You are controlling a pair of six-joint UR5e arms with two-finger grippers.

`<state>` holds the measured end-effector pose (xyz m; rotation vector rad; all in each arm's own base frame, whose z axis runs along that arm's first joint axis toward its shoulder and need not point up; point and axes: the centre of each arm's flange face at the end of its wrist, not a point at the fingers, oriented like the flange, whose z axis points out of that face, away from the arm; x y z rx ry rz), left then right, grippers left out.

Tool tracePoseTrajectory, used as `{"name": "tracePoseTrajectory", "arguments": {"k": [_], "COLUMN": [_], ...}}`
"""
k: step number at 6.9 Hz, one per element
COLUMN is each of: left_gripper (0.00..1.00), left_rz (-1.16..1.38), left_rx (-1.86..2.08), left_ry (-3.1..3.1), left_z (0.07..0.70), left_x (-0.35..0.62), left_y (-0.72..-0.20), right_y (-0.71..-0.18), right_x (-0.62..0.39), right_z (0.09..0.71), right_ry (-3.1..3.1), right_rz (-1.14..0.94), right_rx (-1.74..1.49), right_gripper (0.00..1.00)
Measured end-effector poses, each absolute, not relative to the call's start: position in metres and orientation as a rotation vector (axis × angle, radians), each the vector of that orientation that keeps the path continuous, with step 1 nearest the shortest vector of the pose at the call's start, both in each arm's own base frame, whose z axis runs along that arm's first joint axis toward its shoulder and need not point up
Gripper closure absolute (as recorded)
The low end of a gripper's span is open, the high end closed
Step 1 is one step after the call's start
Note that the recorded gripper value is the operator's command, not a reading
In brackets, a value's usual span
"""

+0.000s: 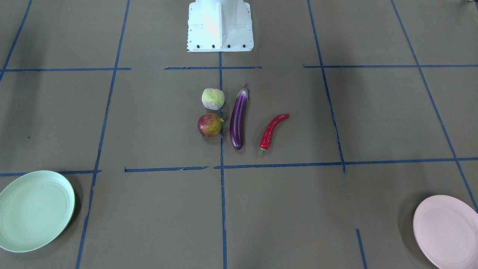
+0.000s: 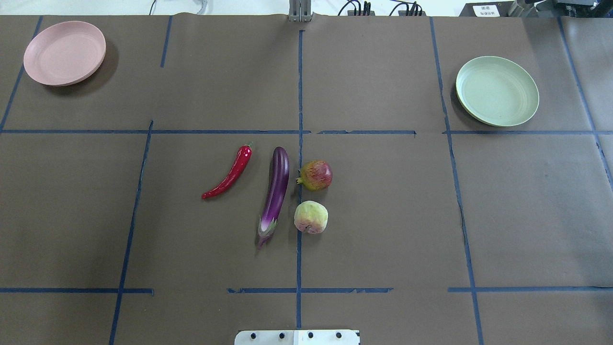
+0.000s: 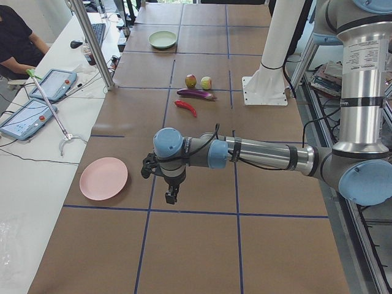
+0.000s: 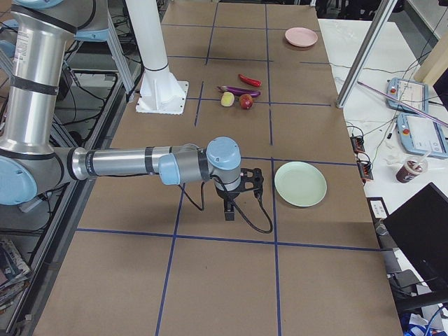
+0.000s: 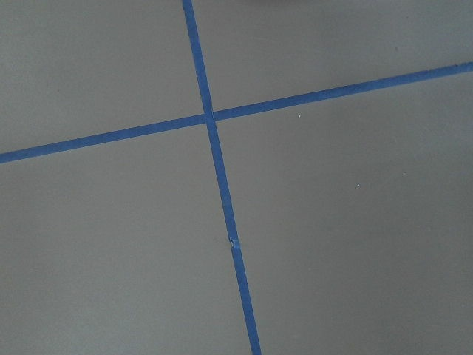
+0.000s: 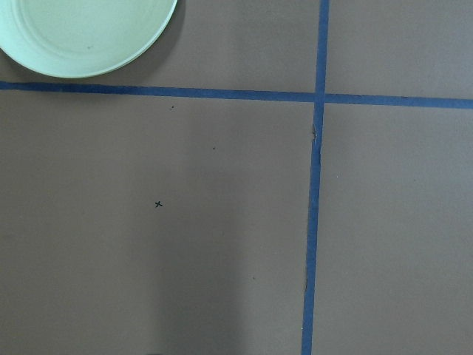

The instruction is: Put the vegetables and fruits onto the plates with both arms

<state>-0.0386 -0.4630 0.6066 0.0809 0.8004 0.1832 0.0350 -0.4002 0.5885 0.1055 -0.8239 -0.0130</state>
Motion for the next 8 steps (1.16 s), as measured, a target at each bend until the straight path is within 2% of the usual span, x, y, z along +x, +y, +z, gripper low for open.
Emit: {"name": "tracePoseTrajectory", "arguments": {"k": [5, 8], "left_gripper": [0.00, 0.00], "left_rz": [0.176, 0.178], "left_rx": [0.065, 0.068], "left_ry": [0.801, 0.801], "left_z": [0.614, 0.613], "left_x": [-0.040, -0.039], "left_y": [-0.452, -0.451], "right_y": [-0.401, -0.419], "right_x": [0.030, -0.017], "right_z": [0.587, 0.563], "right_ry": [-0.828, -0.851], "right_rz": [-0.022, -0.100], "right_rx": [0.105, 0.133], "right_gripper": [0.00, 0.00]}}
